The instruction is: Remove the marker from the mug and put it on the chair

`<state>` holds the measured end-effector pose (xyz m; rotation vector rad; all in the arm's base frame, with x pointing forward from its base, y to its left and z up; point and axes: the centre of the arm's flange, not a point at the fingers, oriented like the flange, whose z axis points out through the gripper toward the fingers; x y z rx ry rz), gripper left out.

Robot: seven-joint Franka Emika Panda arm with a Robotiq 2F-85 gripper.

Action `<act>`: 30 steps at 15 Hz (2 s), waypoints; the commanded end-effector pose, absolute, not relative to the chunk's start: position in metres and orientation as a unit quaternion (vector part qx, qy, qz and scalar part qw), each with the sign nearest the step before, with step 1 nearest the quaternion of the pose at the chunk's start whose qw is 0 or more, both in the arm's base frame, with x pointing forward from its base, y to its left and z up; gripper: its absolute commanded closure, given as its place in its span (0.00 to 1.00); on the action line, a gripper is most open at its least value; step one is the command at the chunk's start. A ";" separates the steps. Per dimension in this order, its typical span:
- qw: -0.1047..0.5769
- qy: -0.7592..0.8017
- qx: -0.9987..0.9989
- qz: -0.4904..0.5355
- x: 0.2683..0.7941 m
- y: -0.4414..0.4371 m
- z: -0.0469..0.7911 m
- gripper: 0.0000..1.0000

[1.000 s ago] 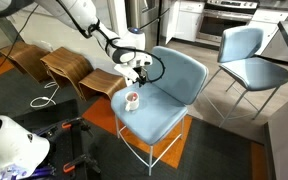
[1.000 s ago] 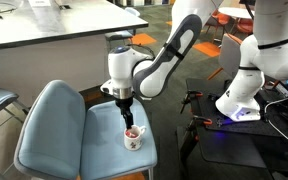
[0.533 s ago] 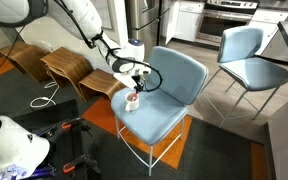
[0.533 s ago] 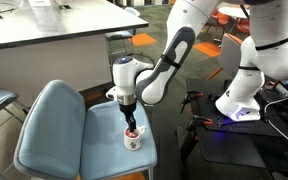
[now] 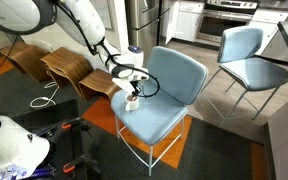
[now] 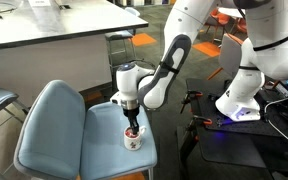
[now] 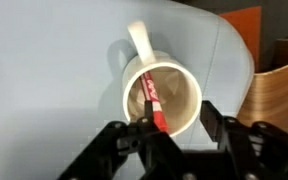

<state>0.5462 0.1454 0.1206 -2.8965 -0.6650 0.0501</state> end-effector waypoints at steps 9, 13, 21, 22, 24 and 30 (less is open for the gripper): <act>0.101 -0.218 -0.971 0.009 0.552 0.144 0.087 0.45; 0.105 -0.216 -0.971 0.009 0.553 0.146 0.074 0.44; 0.105 -0.211 -0.972 -0.003 0.554 0.141 0.061 0.67; 0.103 -0.212 -0.972 -0.005 0.554 0.141 0.061 0.78; 0.100 -0.212 -0.972 -0.012 0.552 0.138 0.062 0.95; 0.096 -0.209 -0.973 -0.020 0.538 0.134 0.081 0.95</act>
